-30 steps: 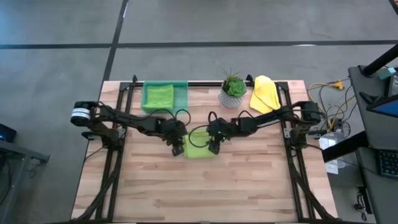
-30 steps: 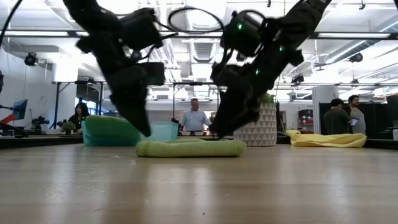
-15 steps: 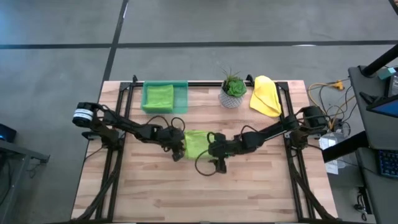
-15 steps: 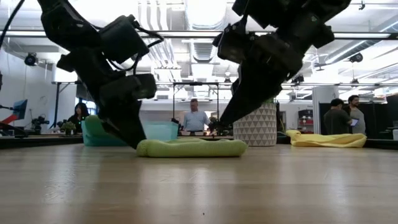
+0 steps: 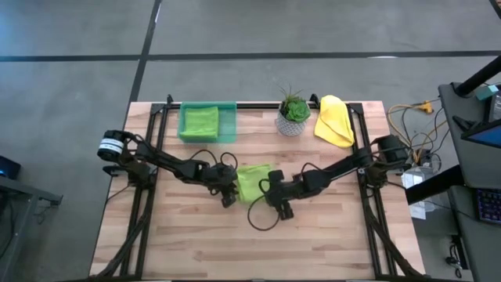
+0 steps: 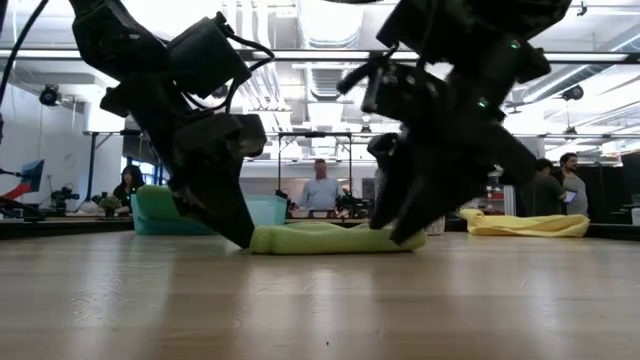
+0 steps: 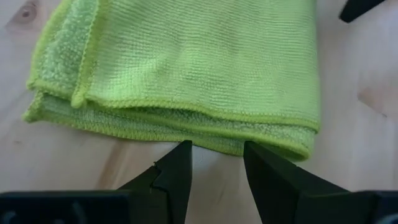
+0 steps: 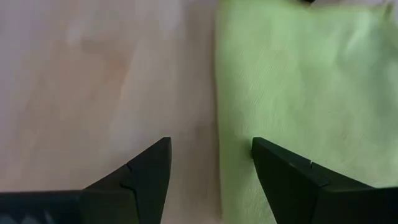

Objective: Fold microfiber towels
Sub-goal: Put the yellow-green microfiber cloth into the blue bin

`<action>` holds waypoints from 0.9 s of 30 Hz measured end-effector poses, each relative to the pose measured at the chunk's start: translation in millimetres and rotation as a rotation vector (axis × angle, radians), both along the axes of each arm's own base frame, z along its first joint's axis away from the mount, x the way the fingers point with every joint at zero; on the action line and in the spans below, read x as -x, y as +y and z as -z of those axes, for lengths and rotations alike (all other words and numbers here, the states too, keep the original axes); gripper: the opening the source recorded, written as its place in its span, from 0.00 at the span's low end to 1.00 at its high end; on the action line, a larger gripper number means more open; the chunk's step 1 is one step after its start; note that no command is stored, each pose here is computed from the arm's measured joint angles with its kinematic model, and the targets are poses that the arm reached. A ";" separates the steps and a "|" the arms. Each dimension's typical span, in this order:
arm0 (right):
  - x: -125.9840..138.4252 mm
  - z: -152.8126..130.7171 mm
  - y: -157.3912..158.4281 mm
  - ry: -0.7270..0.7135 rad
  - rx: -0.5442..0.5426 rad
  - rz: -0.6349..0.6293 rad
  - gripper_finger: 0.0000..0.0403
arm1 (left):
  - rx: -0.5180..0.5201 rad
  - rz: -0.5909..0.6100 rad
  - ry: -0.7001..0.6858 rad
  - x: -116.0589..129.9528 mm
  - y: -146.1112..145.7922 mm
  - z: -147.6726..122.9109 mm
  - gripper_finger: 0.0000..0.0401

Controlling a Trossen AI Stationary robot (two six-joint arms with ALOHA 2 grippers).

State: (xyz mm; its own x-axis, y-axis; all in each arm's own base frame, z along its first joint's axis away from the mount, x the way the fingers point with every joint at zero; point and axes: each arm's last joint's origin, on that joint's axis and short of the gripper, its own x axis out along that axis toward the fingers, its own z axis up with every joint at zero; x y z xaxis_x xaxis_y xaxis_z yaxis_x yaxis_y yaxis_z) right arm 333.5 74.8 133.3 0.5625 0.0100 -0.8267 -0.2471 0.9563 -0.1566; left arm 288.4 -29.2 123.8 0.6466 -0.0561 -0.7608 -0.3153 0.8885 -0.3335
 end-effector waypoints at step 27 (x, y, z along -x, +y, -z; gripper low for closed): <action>-2.5 23.8 -20.1 0.074 0.037 0.137 0.42 | 0.125 -0.056 -0.092 -5.2 -16.4 -5.6 0.33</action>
State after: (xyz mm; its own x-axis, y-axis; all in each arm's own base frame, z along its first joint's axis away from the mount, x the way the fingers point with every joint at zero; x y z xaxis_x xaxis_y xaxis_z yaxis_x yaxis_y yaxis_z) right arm 335.9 54.6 109.5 0.4938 -0.0937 -0.8645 -0.1266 0.9758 -0.1781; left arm 293.6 -45.7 129.5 0.7178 -0.1088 -0.6877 -0.3260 0.8202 -0.4701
